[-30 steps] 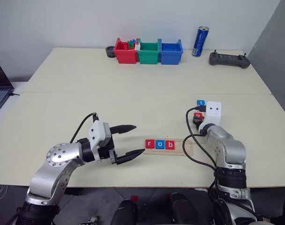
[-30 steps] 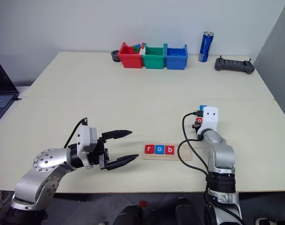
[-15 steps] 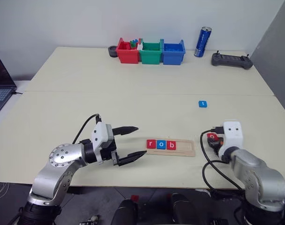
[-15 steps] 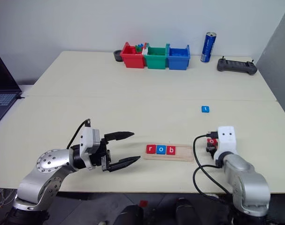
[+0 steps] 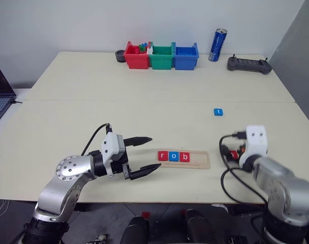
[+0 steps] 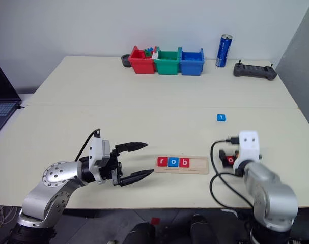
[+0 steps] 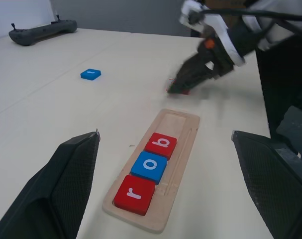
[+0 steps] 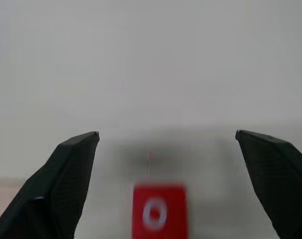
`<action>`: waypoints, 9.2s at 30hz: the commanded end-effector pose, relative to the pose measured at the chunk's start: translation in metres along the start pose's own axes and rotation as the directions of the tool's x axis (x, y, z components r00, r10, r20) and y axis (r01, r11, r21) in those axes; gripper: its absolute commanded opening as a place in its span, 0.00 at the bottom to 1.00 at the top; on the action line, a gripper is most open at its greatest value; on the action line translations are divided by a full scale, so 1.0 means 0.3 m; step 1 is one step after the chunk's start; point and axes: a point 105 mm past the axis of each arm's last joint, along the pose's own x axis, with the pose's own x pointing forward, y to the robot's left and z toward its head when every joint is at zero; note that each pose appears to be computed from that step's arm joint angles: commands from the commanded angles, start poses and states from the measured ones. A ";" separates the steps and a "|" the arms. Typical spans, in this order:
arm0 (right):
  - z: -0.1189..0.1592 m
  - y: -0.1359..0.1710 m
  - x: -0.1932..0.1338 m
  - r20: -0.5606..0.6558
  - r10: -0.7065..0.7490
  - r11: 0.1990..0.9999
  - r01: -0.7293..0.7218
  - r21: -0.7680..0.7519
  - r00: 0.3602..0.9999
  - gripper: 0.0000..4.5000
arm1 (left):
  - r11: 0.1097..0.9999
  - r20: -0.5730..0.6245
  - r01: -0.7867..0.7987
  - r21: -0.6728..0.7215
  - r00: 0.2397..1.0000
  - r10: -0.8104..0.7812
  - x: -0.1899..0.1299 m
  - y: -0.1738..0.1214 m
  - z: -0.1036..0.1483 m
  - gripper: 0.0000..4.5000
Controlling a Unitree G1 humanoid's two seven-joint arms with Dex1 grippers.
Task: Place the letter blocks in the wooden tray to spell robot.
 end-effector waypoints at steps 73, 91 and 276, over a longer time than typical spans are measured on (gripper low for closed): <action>-0.076 0.291 -0.045 -0.368 0.842 0.091 -0.776 -0.624 0.395 0.32 | 0.997 -0.011 0.015 0.070 1.000 -0.014 -0.007 0.016 0.023 1.00; -0.105 0.249 -0.035 -0.423 0.811 0.079 -0.791 -0.606 0.405 0.32 | 0.998 -0.004 0.030 0.062 1.000 -0.030 -0.008 0.010 0.021 1.00; -0.014 0.021 0.023 -0.418 0.793 0.106 -0.776 -0.622 0.444 0.34 | 0.993 -0.005 0.083 0.084 0.997 -0.083 0.013 0.008 0.019 1.00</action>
